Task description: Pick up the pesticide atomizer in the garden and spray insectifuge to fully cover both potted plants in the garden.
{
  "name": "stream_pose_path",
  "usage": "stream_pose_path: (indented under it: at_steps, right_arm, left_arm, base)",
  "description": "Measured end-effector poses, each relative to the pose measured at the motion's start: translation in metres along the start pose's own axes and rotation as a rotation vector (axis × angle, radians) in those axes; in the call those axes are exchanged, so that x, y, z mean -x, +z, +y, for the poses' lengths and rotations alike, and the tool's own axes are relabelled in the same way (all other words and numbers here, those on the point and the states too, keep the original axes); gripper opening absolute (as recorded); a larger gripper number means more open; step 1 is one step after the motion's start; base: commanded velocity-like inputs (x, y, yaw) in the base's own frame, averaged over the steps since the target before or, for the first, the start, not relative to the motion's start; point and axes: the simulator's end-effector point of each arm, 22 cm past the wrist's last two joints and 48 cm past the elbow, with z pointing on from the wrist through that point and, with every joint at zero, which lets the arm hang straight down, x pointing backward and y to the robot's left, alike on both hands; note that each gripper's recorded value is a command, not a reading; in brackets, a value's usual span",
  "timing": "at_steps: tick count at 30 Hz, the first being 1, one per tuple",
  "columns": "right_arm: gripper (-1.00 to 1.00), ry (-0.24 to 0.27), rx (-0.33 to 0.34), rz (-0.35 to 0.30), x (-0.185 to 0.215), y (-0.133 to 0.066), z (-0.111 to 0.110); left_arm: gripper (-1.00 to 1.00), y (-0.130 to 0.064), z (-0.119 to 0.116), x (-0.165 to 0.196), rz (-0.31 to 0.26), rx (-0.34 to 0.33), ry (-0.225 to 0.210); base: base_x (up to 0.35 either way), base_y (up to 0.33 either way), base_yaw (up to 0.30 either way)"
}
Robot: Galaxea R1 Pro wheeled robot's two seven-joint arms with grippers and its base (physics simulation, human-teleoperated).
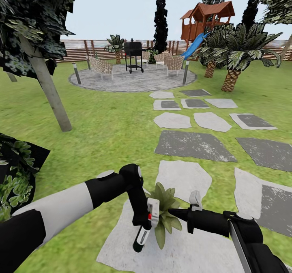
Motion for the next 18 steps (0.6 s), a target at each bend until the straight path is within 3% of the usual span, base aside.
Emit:
stream_pose_path:
  at_steps: [18]
  right_arm:
    - [-1.00,0.000,0.000,0.000,0.000,0.000,0.000]
  left_arm:
    - [-1.00,-0.004,-0.002,0.018,-0.007,0.006,0.032]
  base:
    - [0.000,0.000,0.000]
